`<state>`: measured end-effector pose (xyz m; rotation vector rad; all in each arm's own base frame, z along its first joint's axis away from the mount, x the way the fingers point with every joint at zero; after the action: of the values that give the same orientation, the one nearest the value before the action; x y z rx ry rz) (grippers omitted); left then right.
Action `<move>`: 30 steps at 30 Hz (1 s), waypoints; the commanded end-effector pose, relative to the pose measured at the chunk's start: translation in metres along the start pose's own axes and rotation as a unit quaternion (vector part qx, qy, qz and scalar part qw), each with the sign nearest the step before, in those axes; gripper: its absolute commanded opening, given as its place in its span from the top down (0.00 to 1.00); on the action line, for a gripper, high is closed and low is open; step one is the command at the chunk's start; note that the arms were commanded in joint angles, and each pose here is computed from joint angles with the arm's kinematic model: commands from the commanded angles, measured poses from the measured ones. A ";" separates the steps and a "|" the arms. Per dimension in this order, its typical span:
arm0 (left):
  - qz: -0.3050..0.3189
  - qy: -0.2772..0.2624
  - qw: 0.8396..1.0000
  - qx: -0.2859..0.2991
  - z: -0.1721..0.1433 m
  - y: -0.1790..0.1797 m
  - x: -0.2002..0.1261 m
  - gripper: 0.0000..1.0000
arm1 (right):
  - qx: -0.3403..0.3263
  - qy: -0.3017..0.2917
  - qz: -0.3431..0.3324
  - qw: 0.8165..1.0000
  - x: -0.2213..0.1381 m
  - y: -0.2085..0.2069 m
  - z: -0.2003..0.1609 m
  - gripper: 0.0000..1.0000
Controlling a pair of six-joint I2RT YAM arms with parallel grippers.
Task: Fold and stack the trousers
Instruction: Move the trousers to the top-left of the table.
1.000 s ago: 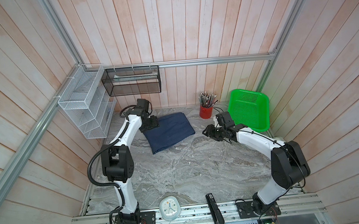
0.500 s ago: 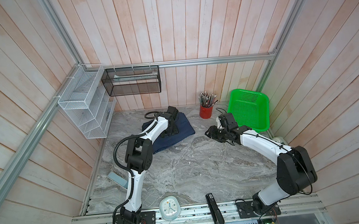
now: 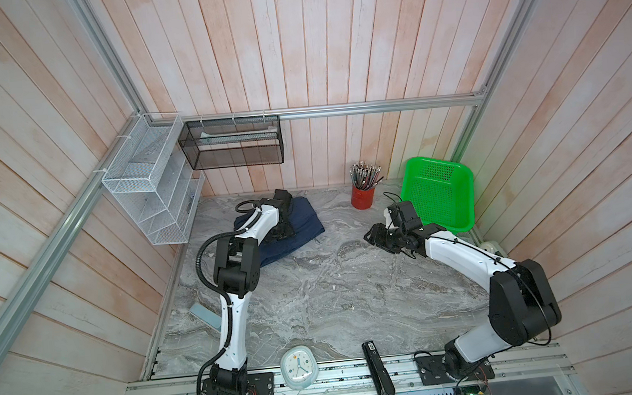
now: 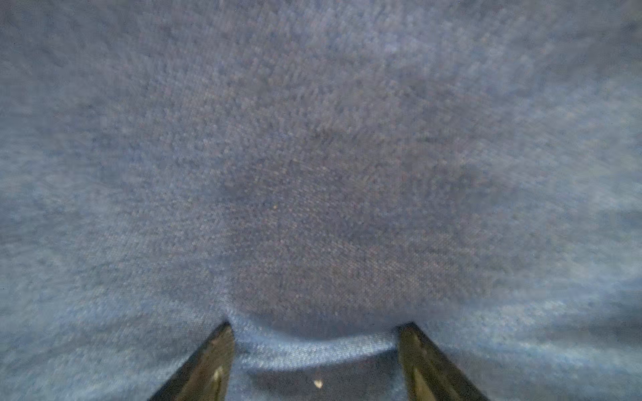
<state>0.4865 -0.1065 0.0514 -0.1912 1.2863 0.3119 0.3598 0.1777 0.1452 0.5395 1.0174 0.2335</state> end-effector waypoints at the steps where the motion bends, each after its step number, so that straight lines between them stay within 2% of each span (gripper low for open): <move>1: 0.097 0.036 0.994 0.035 0.001 0.053 0.036 0.23 | -0.006 -0.004 -0.003 1.000 -0.002 0.000 0.004 0.46; 11: 0.121 0.024 0.988 0.096 0.066 0.085 0.059 0.23 | -0.005 -0.006 -0.004 1.000 -0.005 0.003 0.007 0.46; 16: 0.117 0.034 0.987 0.100 0.081 0.106 0.069 0.23 | -0.005 -0.010 -0.004 1.000 -0.008 0.004 0.010 0.46; 18: 0.110 0.026 0.989 0.097 0.087 0.109 0.063 0.23 | -0.005 -0.008 -0.005 1.000 -0.006 0.005 0.010 0.46; 21: 0.059 0.000 0.994 0.087 0.094 0.093 0.032 0.23 | -0.005 -0.004 -0.005 1.000 -0.003 0.006 0.009 0.46; 23: 0.006 -0.046 0.996 0.081 0.099 0.071 -0.010 0.21 | -0.006 0.000 -0.003 1.000 0.000 0.008 0.008 0.46; 27: -0.068 -0.144 0.984 0.080 0.094 0.035 -0.102 0.18 | -0.012 0.007 0.001 1.000 0.005 0.014 0.005 0.46; 28: -0.082 -0.152 0.982 0.072 0.087 0.032 -0.118 0.18 | -0.013 0.008 0.002 1.000 0.006 0.015 0.004 0.46; 30: -0.091 -0.136 0.985 0.049 0.067 0.036 -0.124 0.19 | -0.013 0.008 0.005 1.000 0.005 0.016 0.002 0.46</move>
<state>0.5102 -0.0474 0.1513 -0.0640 1.1114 0.1628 0.3641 0.1884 0.1483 0.5303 1.0253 0.2503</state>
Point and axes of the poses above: each gripper's point midway between its finger pads, its own x axis out along the fingers, its own y axis along the line the jaws close on, z = x × y, the point moved 2 cm from there along -x, back along the fingers, and after that the axes turned 4 degrees about -x, right-handed, at the moved point
